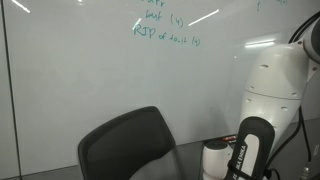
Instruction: Use the marker on the chair to write on the board
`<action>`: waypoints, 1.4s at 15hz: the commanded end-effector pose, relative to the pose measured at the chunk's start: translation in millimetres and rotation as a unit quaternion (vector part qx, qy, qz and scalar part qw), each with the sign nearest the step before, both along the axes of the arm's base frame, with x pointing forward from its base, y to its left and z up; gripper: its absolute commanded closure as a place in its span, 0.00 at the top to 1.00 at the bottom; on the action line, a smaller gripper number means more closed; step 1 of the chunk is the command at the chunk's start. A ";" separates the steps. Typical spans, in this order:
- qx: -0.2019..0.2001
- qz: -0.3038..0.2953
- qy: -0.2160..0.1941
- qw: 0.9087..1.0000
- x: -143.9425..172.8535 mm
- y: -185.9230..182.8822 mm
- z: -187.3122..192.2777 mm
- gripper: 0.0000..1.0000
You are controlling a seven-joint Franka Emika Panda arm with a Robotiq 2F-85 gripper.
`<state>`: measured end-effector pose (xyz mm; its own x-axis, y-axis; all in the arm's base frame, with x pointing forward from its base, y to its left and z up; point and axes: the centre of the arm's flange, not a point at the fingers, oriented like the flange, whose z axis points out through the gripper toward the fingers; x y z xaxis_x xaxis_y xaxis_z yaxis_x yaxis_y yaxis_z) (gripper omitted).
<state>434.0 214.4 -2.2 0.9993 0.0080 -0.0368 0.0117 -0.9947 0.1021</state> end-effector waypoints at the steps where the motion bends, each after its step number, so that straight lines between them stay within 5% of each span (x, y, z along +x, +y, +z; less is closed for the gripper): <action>1: -0.008 0.012 0.009 1.000 7.2 0.5 25.2 0.09; 12: -0.044 0.045 0.091 0.994 82.8 -49.6 161.9 0.09; 21: -0.031 0.091 0.011 0.995 149.8 -90.4 268.6 0.09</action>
